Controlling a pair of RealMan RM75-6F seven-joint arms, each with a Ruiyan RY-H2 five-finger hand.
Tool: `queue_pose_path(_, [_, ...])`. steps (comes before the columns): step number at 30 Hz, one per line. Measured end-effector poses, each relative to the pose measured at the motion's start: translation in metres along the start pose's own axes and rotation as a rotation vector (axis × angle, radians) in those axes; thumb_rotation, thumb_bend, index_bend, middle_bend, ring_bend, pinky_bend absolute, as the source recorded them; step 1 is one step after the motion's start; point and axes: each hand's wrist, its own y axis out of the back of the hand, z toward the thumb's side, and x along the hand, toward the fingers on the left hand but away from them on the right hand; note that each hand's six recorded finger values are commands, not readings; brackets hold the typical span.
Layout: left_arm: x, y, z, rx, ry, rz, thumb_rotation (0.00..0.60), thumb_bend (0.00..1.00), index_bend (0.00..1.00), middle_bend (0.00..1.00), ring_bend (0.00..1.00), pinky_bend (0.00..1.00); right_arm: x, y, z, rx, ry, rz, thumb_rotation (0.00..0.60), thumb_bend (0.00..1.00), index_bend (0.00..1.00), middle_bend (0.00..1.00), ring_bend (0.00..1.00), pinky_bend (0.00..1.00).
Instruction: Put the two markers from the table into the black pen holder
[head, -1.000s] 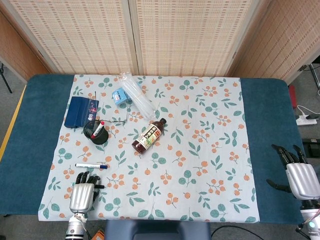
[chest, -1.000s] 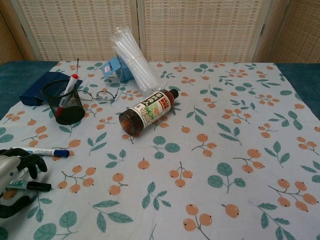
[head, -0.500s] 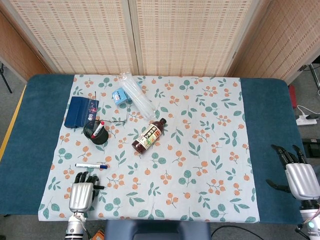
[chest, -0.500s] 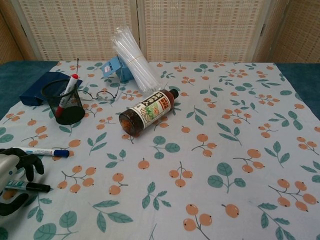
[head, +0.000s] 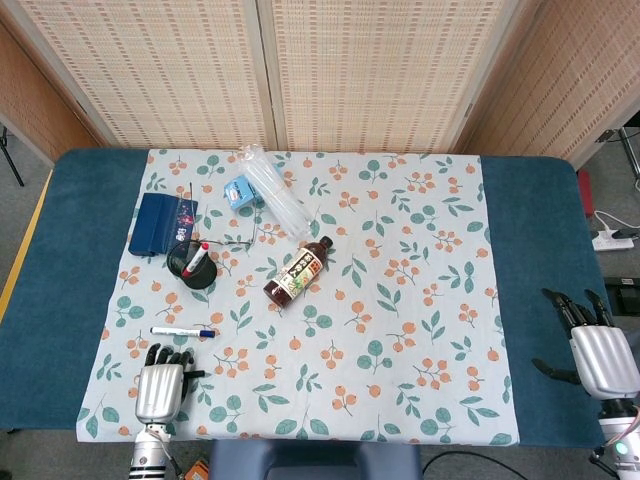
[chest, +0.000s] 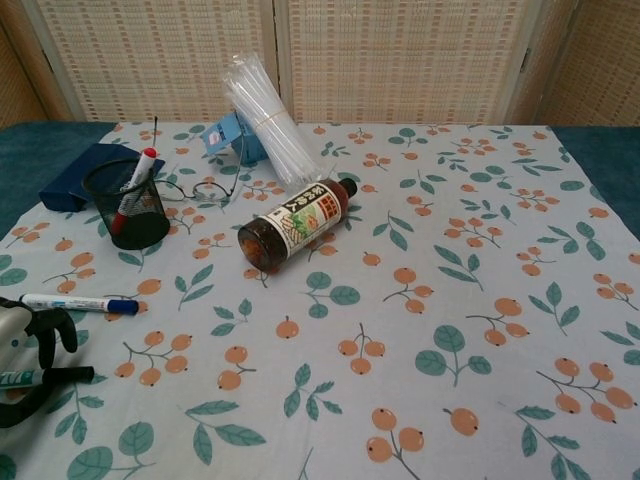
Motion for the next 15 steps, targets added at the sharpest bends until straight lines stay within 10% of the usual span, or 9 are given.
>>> queue_pose_path(15, [-0.0038,0.0044,-0.005,-0.006,0.004,0.034,0.6,0.31,0.63,0.71,0.32,0.23,0.0005,0.0007,0.0011,0.001,0.003,-0.005,0.6,0.0,0.14,0.16,0.25,0.04])
